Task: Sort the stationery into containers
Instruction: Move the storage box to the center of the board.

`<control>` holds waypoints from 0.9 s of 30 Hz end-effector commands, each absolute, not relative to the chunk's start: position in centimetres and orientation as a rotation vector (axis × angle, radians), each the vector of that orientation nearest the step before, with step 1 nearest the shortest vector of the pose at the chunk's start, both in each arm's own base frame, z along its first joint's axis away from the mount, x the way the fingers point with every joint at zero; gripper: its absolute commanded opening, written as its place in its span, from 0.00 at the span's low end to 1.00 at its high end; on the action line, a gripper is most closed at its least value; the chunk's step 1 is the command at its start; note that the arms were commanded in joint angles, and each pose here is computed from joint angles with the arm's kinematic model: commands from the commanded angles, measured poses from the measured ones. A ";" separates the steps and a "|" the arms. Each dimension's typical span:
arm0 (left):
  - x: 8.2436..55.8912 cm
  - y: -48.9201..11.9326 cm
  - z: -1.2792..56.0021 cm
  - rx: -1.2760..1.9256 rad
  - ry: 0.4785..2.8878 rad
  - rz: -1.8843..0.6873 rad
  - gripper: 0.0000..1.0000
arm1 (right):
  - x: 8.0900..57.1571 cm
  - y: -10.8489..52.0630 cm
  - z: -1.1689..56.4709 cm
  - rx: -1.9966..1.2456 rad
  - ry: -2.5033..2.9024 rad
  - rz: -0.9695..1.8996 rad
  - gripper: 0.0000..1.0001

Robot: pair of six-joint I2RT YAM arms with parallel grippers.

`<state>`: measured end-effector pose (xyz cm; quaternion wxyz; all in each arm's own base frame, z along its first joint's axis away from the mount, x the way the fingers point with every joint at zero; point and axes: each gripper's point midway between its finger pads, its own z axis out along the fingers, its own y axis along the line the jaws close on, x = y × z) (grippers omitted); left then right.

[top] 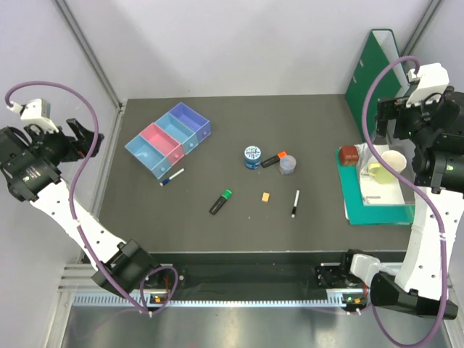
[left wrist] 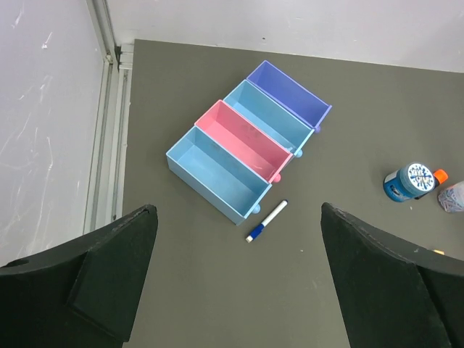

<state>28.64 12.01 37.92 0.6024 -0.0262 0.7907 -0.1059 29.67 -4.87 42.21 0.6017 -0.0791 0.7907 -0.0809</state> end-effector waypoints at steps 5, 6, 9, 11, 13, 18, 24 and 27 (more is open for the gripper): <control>28.4 11.4 39.2 0.006 1.802 -0.229 0.99 | 28.5 -4.6 44.7 -0.196 1.746 -0.212 1.00; 28.3 11.4 39.2 0.005 1.802 -0.227 0.99 | 28.6 -4.6 44.7 -0.205 1.744 -0.215 1.00; 28.4 11.4 39.2 0.004 1.803 -0.226 0.99 | 28.6 -4.5 44.5 -0.244 1.737 -0.230 1.00; 28.3 11.5 39.1 0.000 1.805 -0.226 0.99 | 28.7 -4.5 44.4 -0.282 1.720 -0.250 1.00; 28.3 11.5 38.8 -0.006 1.808 -0.225 0.99 | 28.9 -4.4 44.2 -0.286 1.714 -0.248 1.00; 28.7 11.3 36.5 -0.034 1.829 -0.217 0.97 | 29.3 -1.8 42.1 -0.323 1.751 -0.084 1.00; 30.8 7.2 33.8 0.060 1.901 -0.101 0.98 | 30.8 2.6 38.9 -0.399 1.843 0.020 0.99; 32.6 6.0 32.4 0.024 1.943 -0.131 0.97 | 31.5 3.9 38.2 -0.407 1.863 0.078 1.00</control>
